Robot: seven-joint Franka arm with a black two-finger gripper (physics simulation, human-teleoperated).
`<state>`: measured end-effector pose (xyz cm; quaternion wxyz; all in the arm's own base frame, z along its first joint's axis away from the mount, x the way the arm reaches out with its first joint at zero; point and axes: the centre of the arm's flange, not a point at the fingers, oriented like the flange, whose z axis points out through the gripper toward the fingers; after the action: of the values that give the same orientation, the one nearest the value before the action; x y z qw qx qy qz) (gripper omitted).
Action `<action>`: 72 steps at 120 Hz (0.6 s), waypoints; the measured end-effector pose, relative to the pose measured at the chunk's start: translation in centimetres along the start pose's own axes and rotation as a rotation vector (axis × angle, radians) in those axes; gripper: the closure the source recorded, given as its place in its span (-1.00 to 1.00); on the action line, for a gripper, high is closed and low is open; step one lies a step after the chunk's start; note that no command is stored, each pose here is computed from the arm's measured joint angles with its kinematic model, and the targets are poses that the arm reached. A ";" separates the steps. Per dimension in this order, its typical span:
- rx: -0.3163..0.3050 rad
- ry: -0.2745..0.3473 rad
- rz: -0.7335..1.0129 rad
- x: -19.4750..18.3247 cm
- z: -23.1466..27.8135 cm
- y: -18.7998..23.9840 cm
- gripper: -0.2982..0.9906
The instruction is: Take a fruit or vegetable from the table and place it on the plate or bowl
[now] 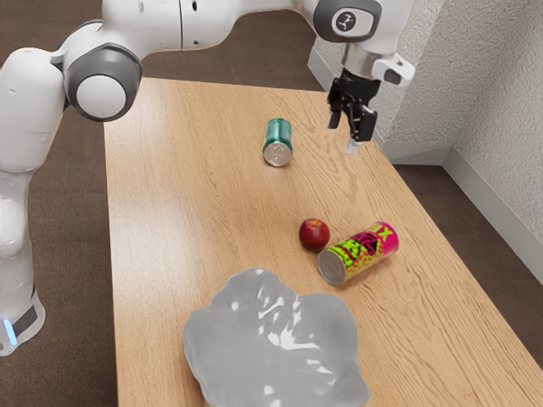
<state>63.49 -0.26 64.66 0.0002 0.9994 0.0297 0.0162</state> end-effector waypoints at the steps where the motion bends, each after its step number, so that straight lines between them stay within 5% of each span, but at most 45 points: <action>1: 0.000 0.001 -0.001 0.0 0.0 0.0 -0.54; 24: -0.007 0.016 -0.034 0.2 -0.2 -0.7 -0.54; 43: -0.094 0.007 -0.131 0.5 0.3 -5.7 -0.54; 72: -0.074 0.065 -0.008 -1.1 -3.5 0.3 -0.54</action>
<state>62.34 -0.65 68.13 0.0363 0.9975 0.0332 0.0500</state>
